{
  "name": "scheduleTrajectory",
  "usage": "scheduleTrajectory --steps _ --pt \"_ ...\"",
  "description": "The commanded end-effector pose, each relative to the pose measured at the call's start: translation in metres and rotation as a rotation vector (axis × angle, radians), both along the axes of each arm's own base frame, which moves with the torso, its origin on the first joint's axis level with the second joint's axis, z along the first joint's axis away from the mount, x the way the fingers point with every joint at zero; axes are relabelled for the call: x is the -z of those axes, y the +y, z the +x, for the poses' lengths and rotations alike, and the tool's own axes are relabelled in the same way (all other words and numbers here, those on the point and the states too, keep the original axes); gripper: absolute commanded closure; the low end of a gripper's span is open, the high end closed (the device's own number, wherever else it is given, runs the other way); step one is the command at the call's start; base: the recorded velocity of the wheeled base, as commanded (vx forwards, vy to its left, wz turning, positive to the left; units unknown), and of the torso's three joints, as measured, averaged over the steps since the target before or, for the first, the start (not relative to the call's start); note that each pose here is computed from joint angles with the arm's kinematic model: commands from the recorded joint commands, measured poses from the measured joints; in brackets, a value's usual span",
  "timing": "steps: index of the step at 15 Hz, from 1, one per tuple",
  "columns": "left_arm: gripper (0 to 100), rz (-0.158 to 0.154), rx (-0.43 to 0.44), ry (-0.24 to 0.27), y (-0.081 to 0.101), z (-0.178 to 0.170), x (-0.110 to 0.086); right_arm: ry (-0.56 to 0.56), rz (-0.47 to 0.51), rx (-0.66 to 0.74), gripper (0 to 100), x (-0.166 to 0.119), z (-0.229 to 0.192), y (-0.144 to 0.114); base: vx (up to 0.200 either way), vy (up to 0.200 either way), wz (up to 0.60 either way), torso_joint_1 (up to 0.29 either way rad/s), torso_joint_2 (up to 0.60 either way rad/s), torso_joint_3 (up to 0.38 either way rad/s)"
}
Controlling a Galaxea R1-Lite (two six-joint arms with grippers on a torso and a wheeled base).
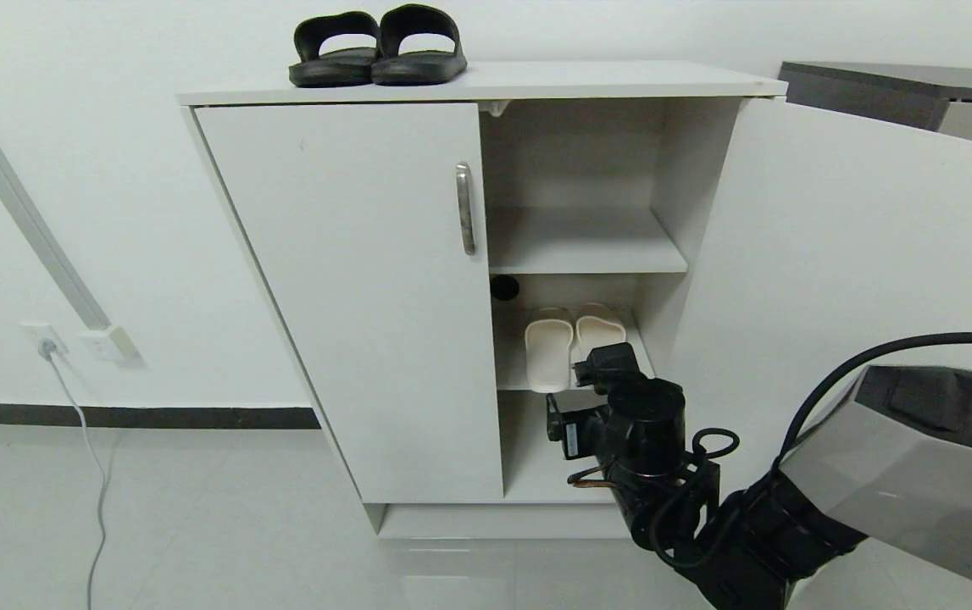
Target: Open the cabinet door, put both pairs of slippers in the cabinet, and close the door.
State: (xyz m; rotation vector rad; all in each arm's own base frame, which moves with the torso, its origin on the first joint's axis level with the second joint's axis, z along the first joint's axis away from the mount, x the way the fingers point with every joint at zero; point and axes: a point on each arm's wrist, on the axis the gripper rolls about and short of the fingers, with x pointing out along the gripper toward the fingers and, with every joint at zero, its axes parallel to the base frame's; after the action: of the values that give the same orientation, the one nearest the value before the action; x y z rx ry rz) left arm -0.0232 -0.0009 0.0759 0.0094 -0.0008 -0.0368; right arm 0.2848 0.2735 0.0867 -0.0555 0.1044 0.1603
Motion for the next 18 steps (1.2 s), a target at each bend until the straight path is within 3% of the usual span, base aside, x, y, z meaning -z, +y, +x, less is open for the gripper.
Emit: scheduleTrajectory --steps 1,7,18 --pt "100 0.0 0.0 0.001 0.0 0.0001 -0.0001 0.003 -0.003 0.0 0 0.002 0.0002 0.0004 0.0 0.0 0.0 0.0 0.0 0.0" --pt "100 0.0 -0.002 0.002 0.0 0.0001 0.0001 0.007 -0.006 -0.003 0 0.0042 0.0002 0.0013 0.0 0.0 0.0 0.0 0.0 0.0" --pt "100 0.0 -0.003 0.001 0.0001 0.0001 -0.0001 0.006 -0.005 -0.016 0 0.0036 -0.0033 0.0046 0.0 0.2 0.0 0.004 0.0 0.003"
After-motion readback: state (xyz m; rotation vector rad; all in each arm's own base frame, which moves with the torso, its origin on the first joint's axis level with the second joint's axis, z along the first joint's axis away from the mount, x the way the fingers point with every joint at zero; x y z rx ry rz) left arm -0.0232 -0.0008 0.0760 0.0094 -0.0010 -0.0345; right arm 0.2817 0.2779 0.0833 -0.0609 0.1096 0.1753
